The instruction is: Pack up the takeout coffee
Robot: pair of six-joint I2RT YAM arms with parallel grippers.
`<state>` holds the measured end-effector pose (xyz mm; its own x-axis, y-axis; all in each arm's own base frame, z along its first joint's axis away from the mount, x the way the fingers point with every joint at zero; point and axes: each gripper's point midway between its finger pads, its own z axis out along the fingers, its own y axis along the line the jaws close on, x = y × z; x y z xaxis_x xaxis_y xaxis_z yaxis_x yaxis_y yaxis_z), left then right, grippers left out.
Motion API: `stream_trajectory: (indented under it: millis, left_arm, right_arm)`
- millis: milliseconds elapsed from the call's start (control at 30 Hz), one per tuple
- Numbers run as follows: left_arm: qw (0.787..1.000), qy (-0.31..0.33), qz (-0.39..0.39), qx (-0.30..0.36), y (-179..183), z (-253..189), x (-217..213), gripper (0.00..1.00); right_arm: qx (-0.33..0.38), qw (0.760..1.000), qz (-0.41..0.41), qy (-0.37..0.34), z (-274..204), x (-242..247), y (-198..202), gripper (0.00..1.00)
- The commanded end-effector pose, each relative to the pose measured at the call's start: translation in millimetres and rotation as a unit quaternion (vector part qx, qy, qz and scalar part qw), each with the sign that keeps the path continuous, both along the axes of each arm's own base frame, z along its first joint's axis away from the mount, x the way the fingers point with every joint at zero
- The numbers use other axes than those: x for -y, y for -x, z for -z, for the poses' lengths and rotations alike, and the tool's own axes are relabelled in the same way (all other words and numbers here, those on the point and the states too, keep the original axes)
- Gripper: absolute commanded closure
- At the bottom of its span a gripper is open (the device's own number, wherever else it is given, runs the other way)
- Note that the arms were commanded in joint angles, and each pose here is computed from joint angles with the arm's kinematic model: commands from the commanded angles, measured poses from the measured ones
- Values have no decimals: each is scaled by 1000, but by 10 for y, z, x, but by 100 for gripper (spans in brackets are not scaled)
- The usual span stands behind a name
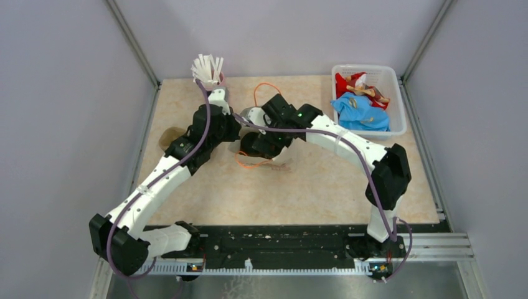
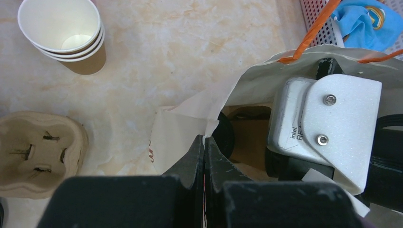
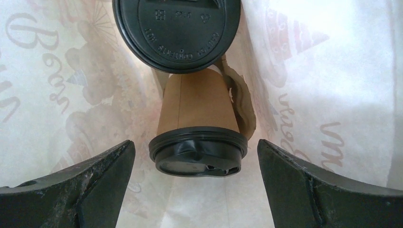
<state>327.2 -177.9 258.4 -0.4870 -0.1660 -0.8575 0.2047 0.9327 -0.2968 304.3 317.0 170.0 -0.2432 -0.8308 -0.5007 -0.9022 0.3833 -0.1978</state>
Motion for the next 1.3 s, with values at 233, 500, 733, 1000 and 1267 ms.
stream_trajectory:
  millis: [233, 500, 733, 1000, 1267]
  left_arm:
    - [1000, 2, 18, 6, 67, 36, 4, 100]
    - [999, 8, 30, 27, 64, -26, 37, 100]
    - [996, 14, 52, 75, 45, -166, 83, 100]
    - [989, 21, 50, 139, 4, -289, 63, 100]
    - [984, 21, 45, 169, -96, -457, 80, 100]
  right_arm:
    - [-13, 997, 12, -79, -600, -184, 407, 1]
    - [3, 986, 96, -136, -1004, -99, 563, 1]
    - [10, 967, 106, -231, -1338, -151, 747, 1]
    - [86, 910, 179, -364, -2045, 47, 748, 1]
    - [110, 856, 222, -453, -2542, 324, 789, 1]
